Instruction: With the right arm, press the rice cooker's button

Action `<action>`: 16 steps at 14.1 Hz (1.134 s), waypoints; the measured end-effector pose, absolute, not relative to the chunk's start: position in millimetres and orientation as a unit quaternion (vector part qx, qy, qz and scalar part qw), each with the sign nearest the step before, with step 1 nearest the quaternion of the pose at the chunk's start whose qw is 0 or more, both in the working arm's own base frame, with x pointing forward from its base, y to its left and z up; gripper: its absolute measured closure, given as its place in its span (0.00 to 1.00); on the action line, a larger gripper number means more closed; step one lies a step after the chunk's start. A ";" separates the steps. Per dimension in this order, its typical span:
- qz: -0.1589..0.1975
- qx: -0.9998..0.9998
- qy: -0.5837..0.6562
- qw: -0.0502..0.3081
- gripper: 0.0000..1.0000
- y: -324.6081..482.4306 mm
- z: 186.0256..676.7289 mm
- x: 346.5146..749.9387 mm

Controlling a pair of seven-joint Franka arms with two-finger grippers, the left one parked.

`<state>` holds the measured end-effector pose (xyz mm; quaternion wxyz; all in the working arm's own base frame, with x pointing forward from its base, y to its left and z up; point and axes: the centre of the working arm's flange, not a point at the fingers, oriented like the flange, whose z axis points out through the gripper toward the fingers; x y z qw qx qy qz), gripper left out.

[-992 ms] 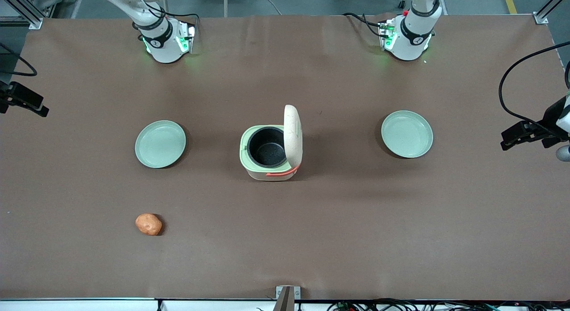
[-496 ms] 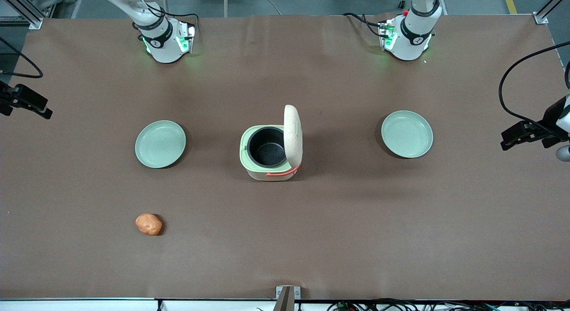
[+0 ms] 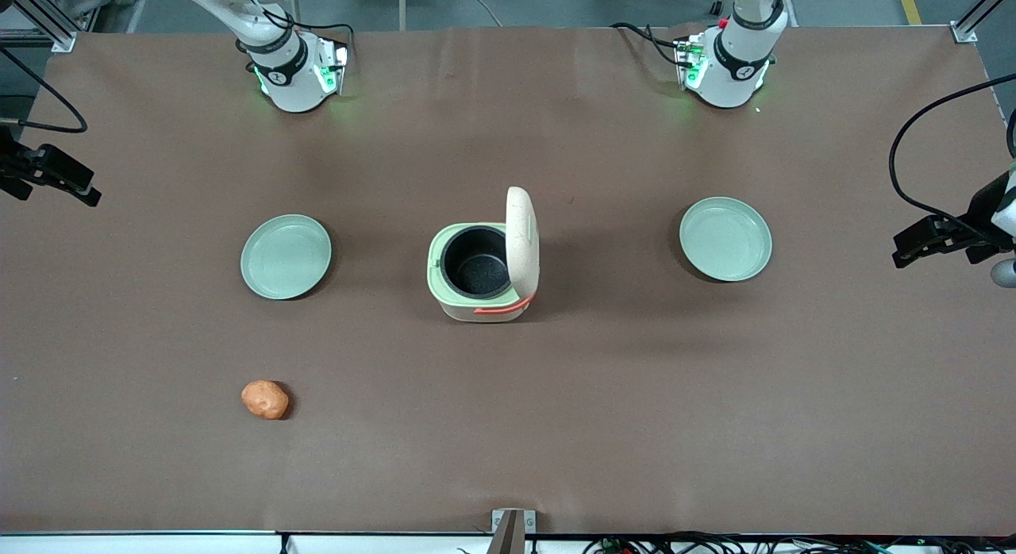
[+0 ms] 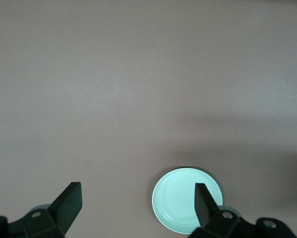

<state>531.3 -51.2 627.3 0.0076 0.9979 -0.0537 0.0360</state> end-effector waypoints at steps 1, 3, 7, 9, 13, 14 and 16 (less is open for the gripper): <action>0.038 0.998 -0.054 0.008 0.00 -51.0 629.7 530.4; 0.043 0.998 -0.053 0.008 0.00 -50.6 634.6 528.9; 0.043 0.998 -0.047 0.008 0.00 -45.7 635.4 529.1; 0.044 0.998 -0.047 0.008 0.00 -45.3 635.6 529.3; 0.045 0.998 -0.047 0.009 0.00 -45.7 636.1 529.4; 0.046 0.998 -0.047 0.009 0.00 -44.8 636.5 529.5; 0.047 0.998 -0.042 0.010 0.00 -39.5 637.2 530.1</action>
